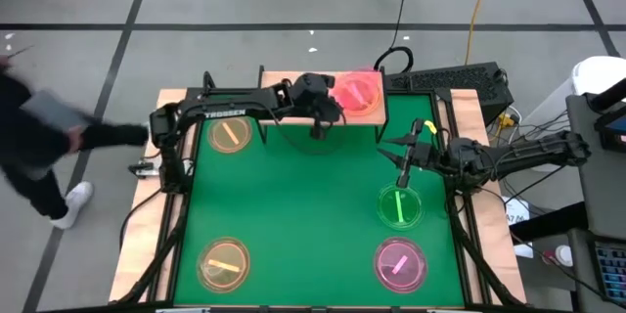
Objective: Place and stack plates onto a shelf
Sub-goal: Stack the pink plate on top of the orange plate on the shelf
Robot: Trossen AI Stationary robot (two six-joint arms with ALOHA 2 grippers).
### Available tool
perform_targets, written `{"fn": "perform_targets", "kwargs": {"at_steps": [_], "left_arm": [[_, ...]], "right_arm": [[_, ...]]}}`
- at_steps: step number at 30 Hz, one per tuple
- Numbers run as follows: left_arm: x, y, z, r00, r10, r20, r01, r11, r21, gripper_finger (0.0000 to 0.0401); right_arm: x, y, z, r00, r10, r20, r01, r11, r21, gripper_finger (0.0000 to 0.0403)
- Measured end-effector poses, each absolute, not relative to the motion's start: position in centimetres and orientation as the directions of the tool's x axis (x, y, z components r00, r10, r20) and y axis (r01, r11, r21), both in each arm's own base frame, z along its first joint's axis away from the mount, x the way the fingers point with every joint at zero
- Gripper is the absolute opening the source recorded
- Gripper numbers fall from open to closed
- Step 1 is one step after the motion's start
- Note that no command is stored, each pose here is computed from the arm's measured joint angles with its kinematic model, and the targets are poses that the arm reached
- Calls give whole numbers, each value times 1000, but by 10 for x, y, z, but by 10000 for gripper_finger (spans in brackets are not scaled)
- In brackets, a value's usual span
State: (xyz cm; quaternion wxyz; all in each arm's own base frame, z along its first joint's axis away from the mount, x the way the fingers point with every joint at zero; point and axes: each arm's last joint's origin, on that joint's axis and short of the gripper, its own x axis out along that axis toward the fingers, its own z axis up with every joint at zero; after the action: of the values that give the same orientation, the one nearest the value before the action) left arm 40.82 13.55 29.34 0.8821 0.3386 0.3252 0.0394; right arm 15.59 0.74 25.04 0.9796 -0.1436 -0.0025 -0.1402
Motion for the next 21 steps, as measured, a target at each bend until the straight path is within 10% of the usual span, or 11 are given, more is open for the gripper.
{"fn": "perform_targets", "kwargs": {"at_steps": [21], "left_arm": [[425,142,270,735,434,-522,113,680,724,87]], "right_arm": [[158,3,247,933,-359,15,348,891,-291,100]]}}
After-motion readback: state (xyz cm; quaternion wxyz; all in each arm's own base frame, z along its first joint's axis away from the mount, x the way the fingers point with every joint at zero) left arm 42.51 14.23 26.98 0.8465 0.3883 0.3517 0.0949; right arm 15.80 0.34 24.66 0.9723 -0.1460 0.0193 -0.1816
